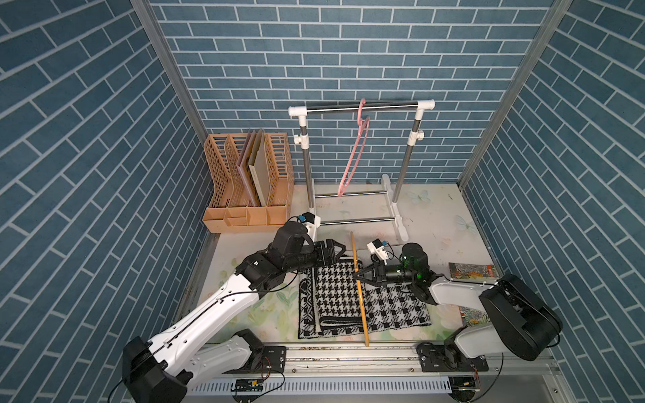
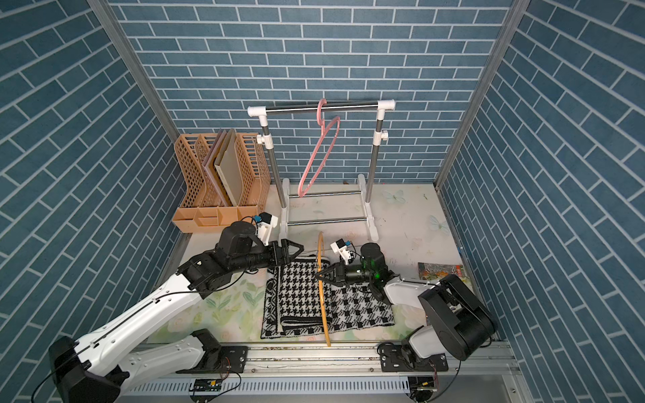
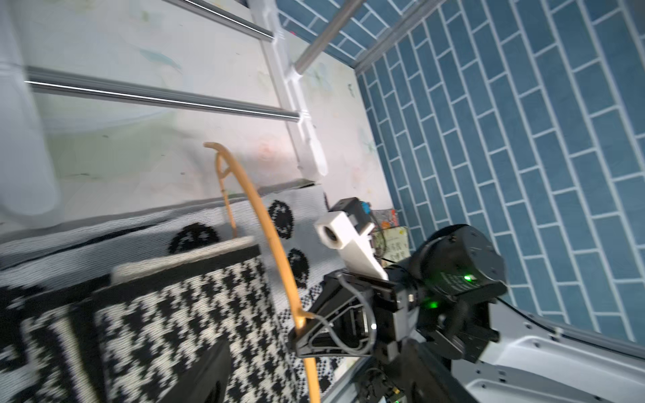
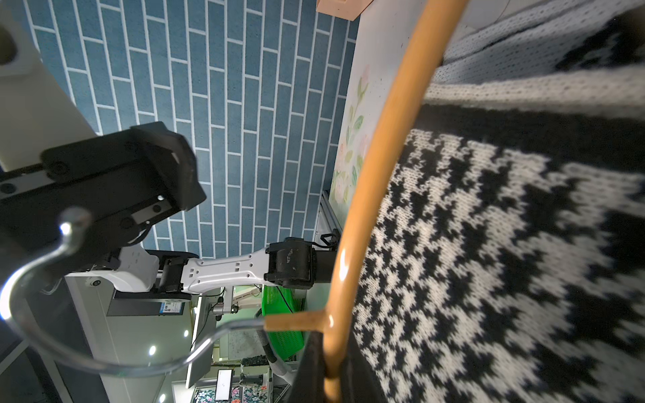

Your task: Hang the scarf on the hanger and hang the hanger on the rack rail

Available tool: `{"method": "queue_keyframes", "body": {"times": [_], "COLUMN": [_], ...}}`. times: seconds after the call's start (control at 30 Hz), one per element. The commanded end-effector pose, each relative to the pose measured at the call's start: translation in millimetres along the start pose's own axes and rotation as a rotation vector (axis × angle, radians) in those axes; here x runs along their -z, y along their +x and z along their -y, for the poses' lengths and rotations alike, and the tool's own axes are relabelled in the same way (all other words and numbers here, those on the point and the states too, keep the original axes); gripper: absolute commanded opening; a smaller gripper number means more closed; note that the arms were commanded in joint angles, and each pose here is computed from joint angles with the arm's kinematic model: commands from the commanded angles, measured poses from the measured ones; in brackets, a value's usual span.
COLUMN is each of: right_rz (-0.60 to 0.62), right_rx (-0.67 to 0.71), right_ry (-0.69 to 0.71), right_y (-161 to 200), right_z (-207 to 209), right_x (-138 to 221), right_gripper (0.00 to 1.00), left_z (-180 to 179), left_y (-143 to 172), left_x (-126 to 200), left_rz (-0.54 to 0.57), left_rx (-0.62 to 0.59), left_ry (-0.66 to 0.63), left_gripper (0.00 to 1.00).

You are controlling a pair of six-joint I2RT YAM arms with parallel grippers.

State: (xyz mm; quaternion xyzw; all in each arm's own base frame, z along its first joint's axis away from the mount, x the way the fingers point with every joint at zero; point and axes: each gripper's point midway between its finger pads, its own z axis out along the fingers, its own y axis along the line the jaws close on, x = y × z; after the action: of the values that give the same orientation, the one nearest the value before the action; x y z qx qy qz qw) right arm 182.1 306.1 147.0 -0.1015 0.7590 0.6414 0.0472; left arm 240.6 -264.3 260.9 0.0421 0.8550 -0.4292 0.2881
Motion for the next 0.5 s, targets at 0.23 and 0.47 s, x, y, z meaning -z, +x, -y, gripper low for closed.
{"method": "queue_keyframes", "body": {"times": [0.23,0.47], "right_rz": [0.02,0.039], "right_rx": [-0.022,-0.035], "right_ry": [0.079,0.104], "right_y": [6.0,6.0], "right_z": [21.3,27.5], "right_x": [5.3,7.1], "right_gripper": [0.0,0.0], "left_z": [30.4,11.8], "left_y": [-7.5,20.4], "left_x": [-37.7,-40.4], "left_rz": [-0.159,-0.313], "left_rx": [-0.126,-0.129], "left_ry": [-0.025,-0.293], "left_gripper": [0.74,0.69]}}
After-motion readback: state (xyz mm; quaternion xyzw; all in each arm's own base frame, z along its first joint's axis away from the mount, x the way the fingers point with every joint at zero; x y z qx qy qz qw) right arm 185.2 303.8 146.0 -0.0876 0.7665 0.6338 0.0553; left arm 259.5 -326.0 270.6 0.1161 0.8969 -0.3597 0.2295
